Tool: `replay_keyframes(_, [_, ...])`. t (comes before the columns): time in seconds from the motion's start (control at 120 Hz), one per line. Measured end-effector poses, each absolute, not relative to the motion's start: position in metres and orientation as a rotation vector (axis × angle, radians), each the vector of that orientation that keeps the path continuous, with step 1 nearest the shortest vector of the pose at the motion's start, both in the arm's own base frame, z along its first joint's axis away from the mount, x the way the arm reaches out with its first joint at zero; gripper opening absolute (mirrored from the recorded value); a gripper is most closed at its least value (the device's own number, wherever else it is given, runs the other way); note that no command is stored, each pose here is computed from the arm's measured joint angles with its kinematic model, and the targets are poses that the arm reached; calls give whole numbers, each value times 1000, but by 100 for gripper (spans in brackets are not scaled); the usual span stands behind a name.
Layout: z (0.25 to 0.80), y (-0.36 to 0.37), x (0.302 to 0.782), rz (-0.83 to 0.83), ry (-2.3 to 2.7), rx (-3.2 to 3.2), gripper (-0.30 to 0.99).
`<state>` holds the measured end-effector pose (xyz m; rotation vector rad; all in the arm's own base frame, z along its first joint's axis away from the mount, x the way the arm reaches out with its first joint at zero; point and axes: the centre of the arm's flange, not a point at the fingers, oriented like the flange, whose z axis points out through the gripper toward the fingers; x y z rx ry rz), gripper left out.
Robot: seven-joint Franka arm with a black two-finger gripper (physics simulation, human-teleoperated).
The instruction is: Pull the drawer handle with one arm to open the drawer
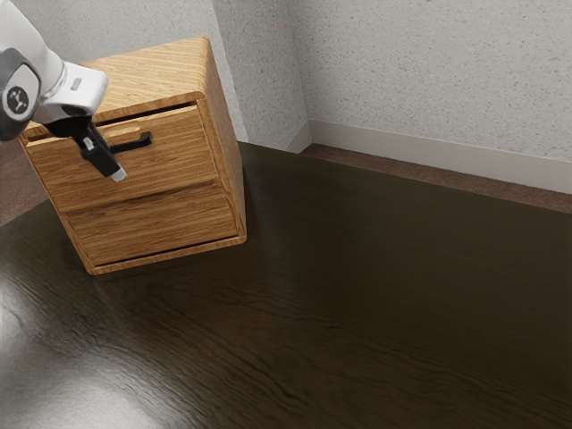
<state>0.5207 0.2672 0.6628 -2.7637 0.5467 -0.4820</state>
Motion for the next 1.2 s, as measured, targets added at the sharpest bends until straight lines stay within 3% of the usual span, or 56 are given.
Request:
replay_keyframes(0.217, [651,258,526,-481,550,-2773,69])
replay_keyframes(0.292, [658,247,519,-516,568,-2774,62])
replay_keyframes(0.392, [657,210,521,-534,659,-2771,61])
replay_keyframes(0.433, [654,199,519,-532,684,-2770,74])
replay_keyframes(0.467, [656,192,515,-537,699,-2765,68])
replay_keyframes(0.492, [661,187,510,-550,708,-2757,53])
replay_keyframes(0.667, [753,158,443,-738,766,-2647,64])
replay_keyframes(0.933, [735,197,426,-570,669,-2691,68])
replay_keyframes(1.2, [660,201,467,-407,677,-2726,73])
